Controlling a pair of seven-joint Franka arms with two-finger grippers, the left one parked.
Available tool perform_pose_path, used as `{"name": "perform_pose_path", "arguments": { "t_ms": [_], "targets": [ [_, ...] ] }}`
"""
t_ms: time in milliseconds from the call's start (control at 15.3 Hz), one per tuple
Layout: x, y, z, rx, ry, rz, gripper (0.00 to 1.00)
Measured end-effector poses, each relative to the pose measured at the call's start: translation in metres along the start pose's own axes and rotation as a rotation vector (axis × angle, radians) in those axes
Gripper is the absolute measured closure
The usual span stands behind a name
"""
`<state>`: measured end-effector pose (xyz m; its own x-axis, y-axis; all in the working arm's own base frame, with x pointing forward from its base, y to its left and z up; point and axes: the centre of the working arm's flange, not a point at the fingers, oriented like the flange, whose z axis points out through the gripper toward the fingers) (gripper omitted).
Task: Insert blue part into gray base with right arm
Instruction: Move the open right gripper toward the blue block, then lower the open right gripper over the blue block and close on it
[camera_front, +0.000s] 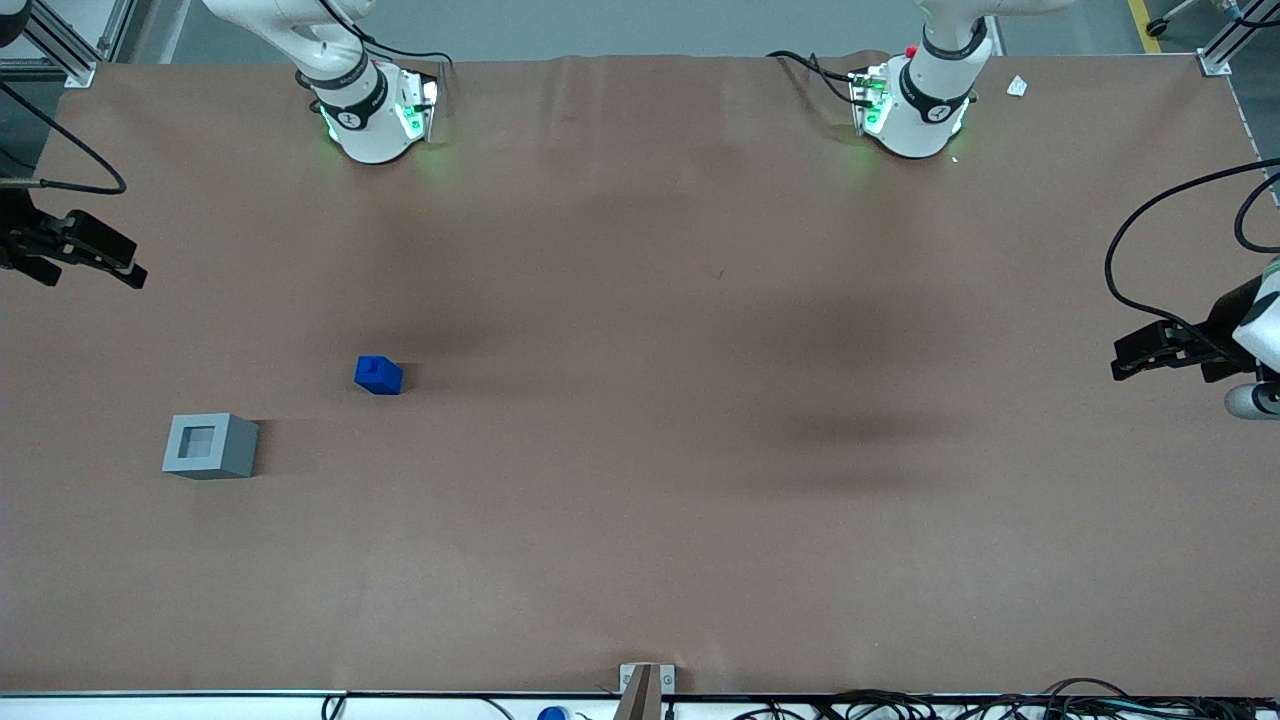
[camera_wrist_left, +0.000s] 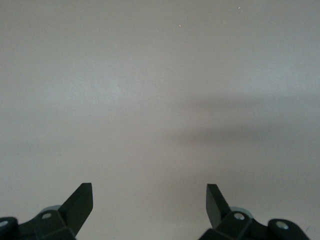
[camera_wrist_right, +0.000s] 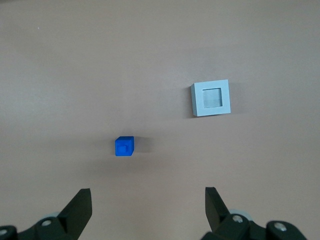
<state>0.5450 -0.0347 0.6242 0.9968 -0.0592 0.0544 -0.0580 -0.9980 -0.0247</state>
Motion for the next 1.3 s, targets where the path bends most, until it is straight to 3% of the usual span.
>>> {"name": "perform_pose_path", "arguments": {
  "t_ms": [587, 913, 1304],
  "targets": [
    [0.014, -0.004, 0.017, -0.001, 0.004, -0.005, 0.00],
    [0.044, -0.025, 0.098, -0.008, -0.084, -0.037, 0.00],
    [0.040, -0.056, 0.203, -0.010, -0.074, -0.087, 0.00]
  ]
}}
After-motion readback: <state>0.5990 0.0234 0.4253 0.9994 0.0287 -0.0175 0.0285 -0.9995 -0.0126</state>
